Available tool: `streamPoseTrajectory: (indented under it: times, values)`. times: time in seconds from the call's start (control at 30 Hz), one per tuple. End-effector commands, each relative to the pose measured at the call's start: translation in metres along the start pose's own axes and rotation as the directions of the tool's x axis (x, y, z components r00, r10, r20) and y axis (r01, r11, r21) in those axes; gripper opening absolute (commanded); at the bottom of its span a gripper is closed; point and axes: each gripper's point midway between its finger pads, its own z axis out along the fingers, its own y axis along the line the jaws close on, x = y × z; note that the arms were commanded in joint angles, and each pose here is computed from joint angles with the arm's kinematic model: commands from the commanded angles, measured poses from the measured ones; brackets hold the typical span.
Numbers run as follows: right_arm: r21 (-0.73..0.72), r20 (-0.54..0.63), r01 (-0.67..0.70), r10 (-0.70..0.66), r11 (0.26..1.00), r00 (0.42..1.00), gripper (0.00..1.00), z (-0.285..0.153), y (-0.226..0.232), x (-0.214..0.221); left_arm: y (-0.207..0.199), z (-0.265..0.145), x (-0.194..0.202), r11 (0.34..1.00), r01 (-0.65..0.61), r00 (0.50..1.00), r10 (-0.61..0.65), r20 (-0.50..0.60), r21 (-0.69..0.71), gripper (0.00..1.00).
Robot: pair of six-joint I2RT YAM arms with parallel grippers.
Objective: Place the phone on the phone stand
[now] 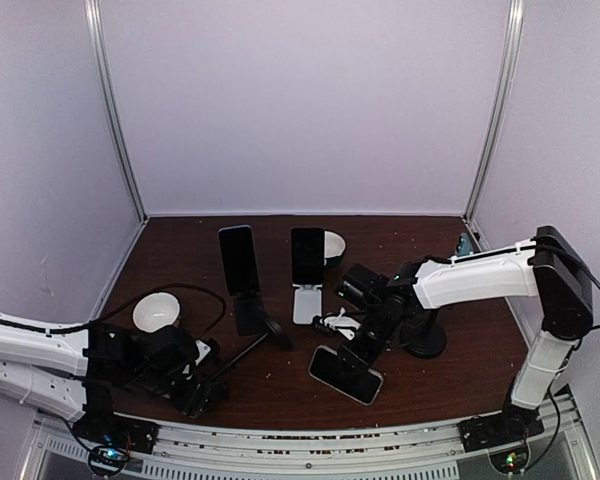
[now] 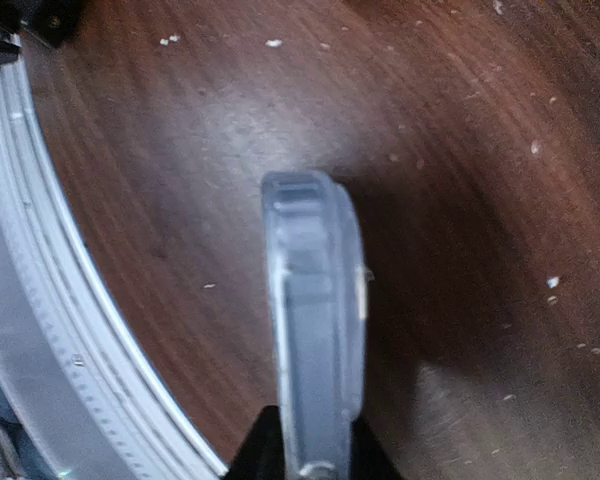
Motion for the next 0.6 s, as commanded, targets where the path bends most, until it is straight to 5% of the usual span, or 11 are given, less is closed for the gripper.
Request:
streamPoseTrajectory:
  times: [0.0,0.07,0.2,0.33,0.47,0.57]
  values:
    - [0.132,-0.031,-0.033,0.038,0.991,0.999,0.31,0.010,-0.030,0.004,-0.004,-0.009,-0.012,0.999,-0.031,0.999,0.031,0.034,0.013,0.64]
    - [0.164,-0.018,-0.023,0.026,0.986,0.999,0.41,0.005,-0.033,0.001,-0.010,-0.012,-0.016,0.997,-0.056,0.997,0.053,0.061,0.048,0.53]
    - [0.262,0.049,0.043,-0.058,0.964,0.997,0.45,-0.024,-0.033,-0.019,-0.028,-0.026,-0.033,0.983,-0.137,0.983,0.119,0.143,0.121,0.17]
    - [0.395,0.144,0.224,-0.301,0.891,0.943,0.48,-0.066,-0.003,-0.052,-0.038,-0.034,-0.036,0.967,-0.198,0.973,0.173,0.154,0.160,0.08]
    - [0.516,0.227,0.454,-0.627,0.726,0.745,0.54,-0.097,0.053,-0.087,-0.043,-0.040,-0.036,0.959,-0.232,0.971,0.218,0.098,0.161,0.00]
    - [0.530,0.269,0.658,-0.841,0.536,0.469,0.62,-0.095,0.107,-0.102,-0.050,-0.052,-0.047,0.953,-0.261,0.965,0.253,0.068,0.154,0.00]
